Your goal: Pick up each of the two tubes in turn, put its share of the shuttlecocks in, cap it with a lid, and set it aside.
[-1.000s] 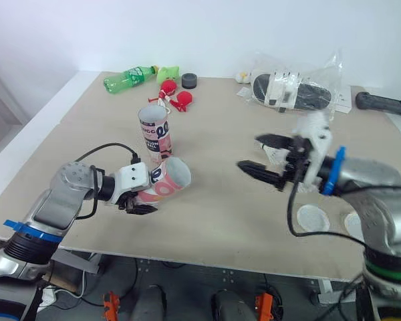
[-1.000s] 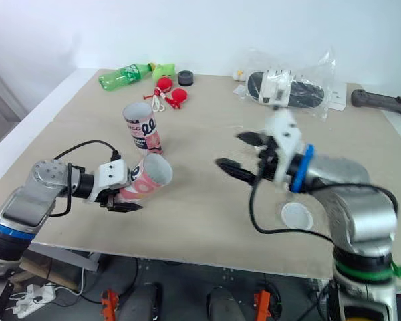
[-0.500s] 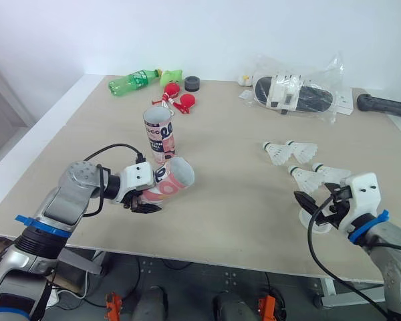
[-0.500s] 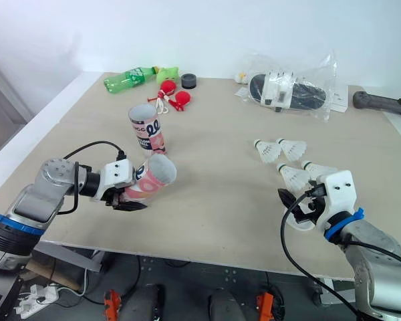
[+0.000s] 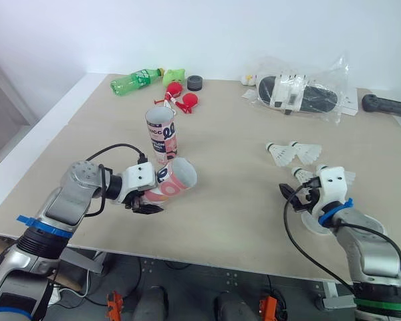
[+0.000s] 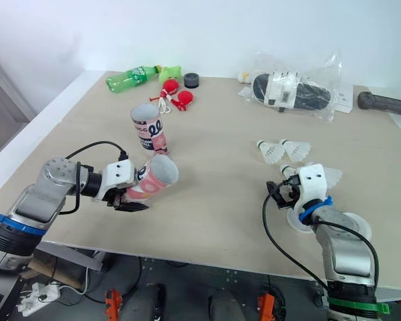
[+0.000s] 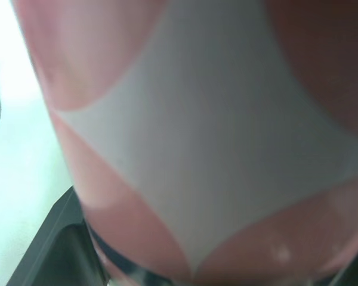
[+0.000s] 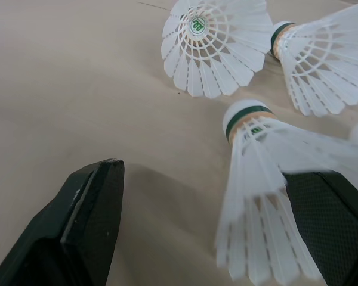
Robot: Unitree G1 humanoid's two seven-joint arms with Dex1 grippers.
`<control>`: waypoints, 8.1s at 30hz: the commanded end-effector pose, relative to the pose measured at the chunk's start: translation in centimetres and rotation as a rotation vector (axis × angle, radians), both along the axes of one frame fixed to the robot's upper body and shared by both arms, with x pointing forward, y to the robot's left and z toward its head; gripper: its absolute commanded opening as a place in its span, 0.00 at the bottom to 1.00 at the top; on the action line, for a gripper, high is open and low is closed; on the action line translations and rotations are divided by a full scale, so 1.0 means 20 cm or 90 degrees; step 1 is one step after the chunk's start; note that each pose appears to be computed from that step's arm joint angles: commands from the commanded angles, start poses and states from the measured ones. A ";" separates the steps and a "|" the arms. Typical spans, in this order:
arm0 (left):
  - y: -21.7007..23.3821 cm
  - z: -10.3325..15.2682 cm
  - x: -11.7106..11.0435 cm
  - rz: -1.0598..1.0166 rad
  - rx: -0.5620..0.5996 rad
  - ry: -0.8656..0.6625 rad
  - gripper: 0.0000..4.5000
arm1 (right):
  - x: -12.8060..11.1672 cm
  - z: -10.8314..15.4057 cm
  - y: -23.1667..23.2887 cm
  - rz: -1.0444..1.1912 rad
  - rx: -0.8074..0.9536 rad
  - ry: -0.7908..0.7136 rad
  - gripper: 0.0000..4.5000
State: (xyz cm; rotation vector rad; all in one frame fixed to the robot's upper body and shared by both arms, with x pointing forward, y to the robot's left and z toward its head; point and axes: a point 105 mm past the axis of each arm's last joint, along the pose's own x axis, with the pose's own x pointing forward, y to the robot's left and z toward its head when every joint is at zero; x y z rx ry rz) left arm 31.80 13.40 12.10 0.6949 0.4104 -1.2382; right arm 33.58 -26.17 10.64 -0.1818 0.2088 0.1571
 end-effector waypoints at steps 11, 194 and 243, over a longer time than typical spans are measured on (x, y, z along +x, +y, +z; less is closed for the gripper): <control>-0.05 -0.13 -0.06 -0.022 0.009 0.056 0.73 | 0.09 0.05 0.02 0.007 0.001 -0.044 0.22; -0.31 0.14 -0.03 -0.034 -0.261 -0.037 0.73 | -0.24 0.90 0.47 0.813 -0.434 0.084 0.22; -0.64 -0.28 0.00 0.080 -0.485 -0.040 0.73 | -0.27 0.04 -0.21 0.630 -0.499 0.541 0.01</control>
